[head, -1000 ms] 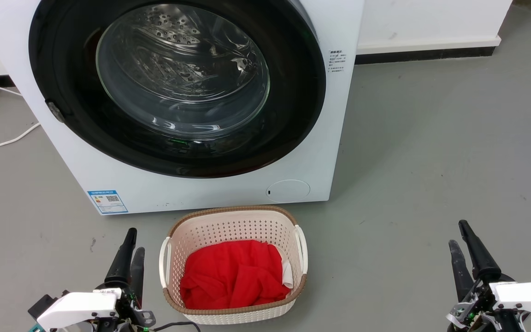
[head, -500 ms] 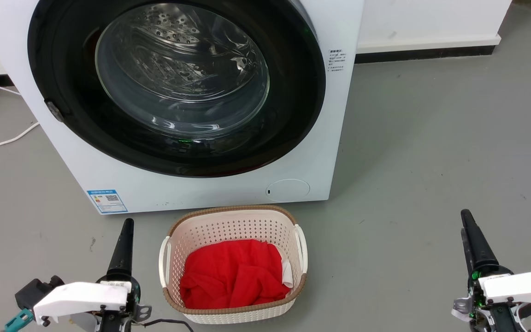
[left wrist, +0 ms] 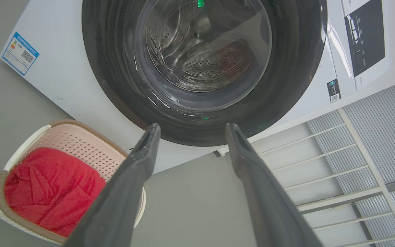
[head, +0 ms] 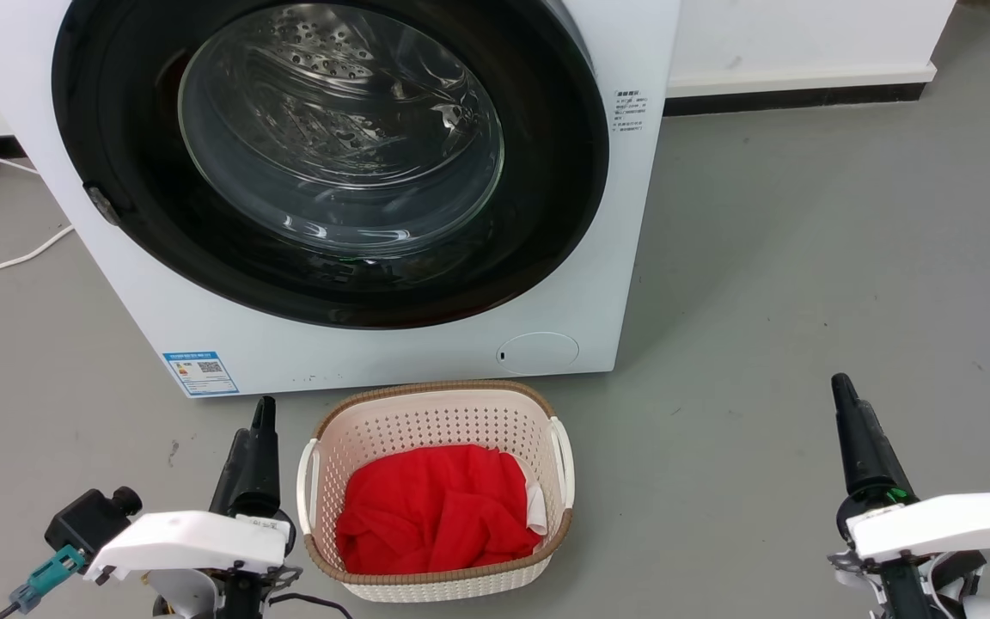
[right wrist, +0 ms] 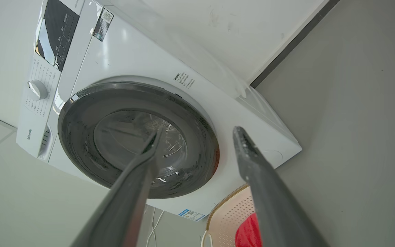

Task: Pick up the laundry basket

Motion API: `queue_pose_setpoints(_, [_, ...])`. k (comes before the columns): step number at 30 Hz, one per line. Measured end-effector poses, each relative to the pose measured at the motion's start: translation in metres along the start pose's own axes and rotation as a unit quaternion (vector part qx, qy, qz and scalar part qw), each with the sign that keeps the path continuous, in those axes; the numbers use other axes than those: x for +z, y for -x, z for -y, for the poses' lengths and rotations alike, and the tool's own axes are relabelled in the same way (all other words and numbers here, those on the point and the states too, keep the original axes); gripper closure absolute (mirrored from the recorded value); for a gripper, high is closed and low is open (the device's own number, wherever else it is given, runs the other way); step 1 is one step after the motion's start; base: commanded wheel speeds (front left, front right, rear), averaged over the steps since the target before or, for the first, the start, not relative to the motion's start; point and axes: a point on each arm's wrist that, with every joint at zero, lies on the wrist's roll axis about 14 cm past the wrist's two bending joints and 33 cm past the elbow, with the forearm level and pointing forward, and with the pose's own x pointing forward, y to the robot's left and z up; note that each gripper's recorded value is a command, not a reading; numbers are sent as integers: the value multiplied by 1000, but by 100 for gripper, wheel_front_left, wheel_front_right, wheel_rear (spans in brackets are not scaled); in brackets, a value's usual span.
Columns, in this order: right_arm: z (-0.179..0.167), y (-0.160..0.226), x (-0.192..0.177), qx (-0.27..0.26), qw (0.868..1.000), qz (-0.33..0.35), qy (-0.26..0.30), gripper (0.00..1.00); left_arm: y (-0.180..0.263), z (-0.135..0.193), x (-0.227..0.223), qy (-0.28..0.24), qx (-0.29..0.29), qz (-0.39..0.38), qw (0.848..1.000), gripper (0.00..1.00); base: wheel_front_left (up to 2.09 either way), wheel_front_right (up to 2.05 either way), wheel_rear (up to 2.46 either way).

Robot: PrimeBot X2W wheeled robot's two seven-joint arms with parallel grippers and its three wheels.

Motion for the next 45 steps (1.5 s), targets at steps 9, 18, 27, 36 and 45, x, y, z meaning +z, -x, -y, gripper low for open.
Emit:
queue_pose_setpoints(9, [-9, 1, -6, 17, 996, -7, 85, 0, 0, 4, 1, -67, -4, 9, 998, 0, 0, 0, 0])
queue_pose_setpoints(18, [-11, 3, -13, 26, 987, -12, 161, 0, 0, 11, 3, -130, -12, 19, 991, 0, 0, 0, 0])
queue_pose_setpoints(27, [-17, 3, -15, 41, 973, -9, 227, 0, 1, 16, 4, -189, -22, 29, 981, 0, 0, 0, 0])
queue_pose_setpoints(36, [-24, 4, -18, 57, 958, -6, 280, 0, 2, 23, 2, -246, -35, 37, 968, 0, 0, 0, 0])
queue_pose_setpoints(45, [-28, 5, -21, 70, 942, -3, 329, 0, 4, 24, -1, -297, -40, 40, 953, 0, 0, 0, 0])
